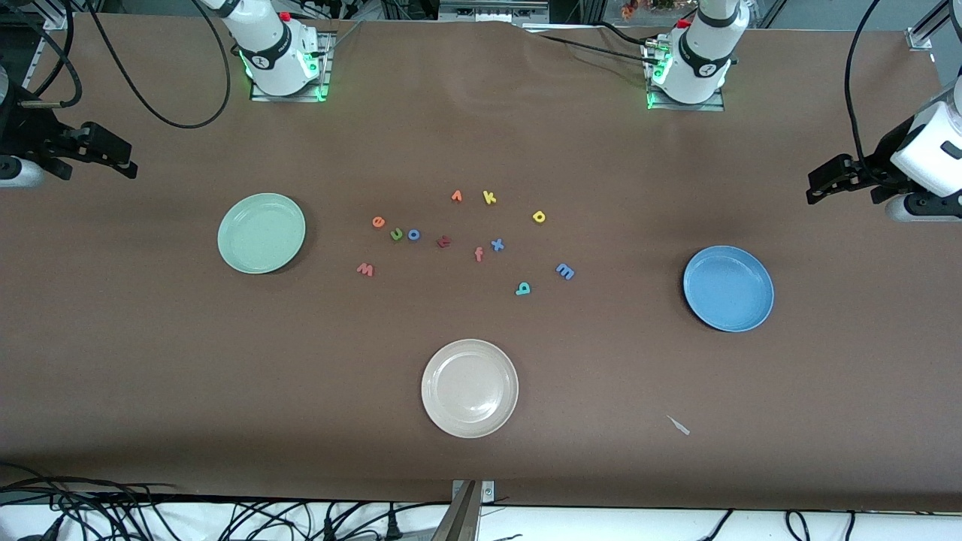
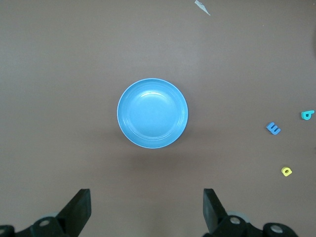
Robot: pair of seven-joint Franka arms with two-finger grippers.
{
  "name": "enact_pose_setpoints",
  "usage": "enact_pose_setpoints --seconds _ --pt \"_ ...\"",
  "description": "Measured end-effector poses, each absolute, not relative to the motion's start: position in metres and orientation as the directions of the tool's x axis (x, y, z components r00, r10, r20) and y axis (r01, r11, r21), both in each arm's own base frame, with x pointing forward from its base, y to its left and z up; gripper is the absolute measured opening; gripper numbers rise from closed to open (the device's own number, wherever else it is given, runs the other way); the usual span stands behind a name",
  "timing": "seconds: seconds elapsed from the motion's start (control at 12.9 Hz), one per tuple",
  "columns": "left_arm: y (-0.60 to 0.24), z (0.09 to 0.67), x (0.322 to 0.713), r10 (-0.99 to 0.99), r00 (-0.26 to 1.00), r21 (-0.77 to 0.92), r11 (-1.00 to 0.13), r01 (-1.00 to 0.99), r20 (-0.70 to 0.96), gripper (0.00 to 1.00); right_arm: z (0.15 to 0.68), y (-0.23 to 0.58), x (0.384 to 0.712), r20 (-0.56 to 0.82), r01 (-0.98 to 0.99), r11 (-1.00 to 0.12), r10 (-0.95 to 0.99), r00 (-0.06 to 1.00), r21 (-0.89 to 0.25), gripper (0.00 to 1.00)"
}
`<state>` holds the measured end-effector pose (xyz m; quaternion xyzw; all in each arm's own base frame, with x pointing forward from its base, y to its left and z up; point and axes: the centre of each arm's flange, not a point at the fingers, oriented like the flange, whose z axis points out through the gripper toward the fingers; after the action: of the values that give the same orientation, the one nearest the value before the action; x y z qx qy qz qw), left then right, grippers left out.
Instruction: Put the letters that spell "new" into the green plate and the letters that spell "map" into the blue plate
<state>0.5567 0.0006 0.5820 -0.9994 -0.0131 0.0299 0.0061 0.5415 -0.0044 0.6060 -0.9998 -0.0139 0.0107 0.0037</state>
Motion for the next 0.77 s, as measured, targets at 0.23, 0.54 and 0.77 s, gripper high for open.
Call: enact_pose_setpoints --seconds 0.23,0.54,0.77 --pt "0.0010 0.5815 0.5570 0.027 0.998 -0.013 -1.000 0.026 -0.060 1.00 0.6060 -0.0042 0.5415 -0.021 0.028 -1.000 0.028 0.999 -0.008 1.00" --pt "0.0012 0.5815 0.5570 0.027 0.998 -0.013 -1.000 0.027 -0.060 1.00 0.6059 -0.0025 0.5416 -0.021 0.031 -0.999 0.031 0.999 -0.007 1.00" --pt "0.0015 0.5816 0.5572 0.028 0.998 -0.013 -1.000 0.027 -0.058 1.00 0.6059 -0.0026 0.5416 -0.022 0.031 -0.999 0.031 0.999 -0.007 1.00"
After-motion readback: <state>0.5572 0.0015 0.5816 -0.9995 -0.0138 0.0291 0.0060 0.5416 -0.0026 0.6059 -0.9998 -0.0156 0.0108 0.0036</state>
